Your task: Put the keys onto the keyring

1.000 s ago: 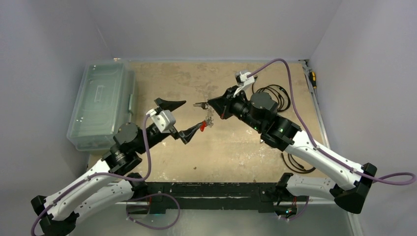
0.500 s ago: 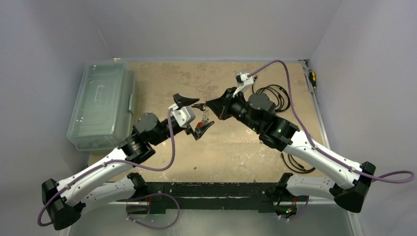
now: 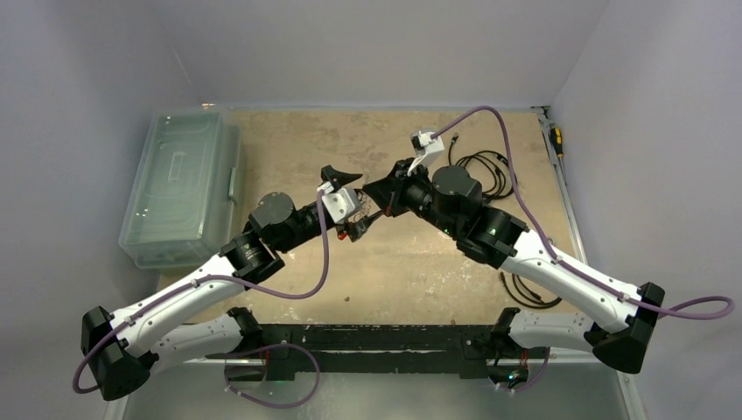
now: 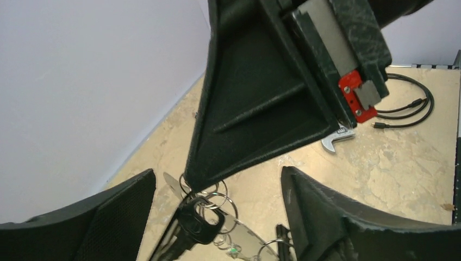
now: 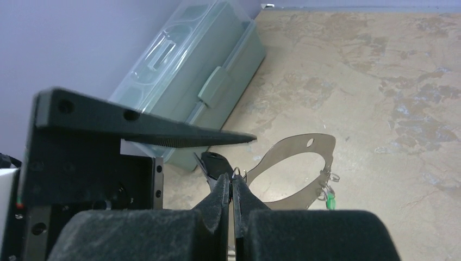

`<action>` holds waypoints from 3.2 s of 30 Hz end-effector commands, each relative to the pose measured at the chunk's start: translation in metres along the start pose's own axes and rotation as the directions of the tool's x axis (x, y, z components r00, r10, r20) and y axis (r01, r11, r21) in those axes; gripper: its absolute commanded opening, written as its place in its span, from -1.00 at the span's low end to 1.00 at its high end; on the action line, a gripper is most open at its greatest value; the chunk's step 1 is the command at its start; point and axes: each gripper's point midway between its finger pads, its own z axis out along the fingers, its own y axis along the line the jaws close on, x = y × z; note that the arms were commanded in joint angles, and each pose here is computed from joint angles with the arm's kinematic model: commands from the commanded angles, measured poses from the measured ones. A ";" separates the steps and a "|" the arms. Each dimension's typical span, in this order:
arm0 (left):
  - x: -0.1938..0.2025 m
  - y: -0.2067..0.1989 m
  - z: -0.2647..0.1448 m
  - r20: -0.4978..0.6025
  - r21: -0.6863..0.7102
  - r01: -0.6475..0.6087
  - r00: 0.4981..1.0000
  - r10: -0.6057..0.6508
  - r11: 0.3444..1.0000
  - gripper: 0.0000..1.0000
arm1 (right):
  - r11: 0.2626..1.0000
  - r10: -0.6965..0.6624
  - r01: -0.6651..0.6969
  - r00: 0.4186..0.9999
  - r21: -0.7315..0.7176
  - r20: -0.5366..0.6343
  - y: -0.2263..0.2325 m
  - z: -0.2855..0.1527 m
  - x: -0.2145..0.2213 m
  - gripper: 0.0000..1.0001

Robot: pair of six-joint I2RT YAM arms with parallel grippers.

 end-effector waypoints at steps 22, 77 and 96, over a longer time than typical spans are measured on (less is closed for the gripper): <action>0.001 0.010 -0.005 -0.009 -0.044 -0.087 0.996 0.086 0.995 -1.00 | 0.995 0.071 -0.062 0.992 -0.080 0.109 0.035 -0.009 -0.049 -1.00; -0.076 -0.100 -0.090 0.083 0.637 -0.062 0.996 0.012 0.768 -1.00 | 0.358 -0.699 0.478 0.706 -0.802 0.109 0.115 -0.135 0.007 -0.27; -0.076 -0.106 -0.090 0.069 0.668 -0.033 0.997 -0.018 0.743 -1.00 | 0.386 -0.762 0.403 0.647 -0.830 -0.041 0.096 -0.106 0.037 -0.48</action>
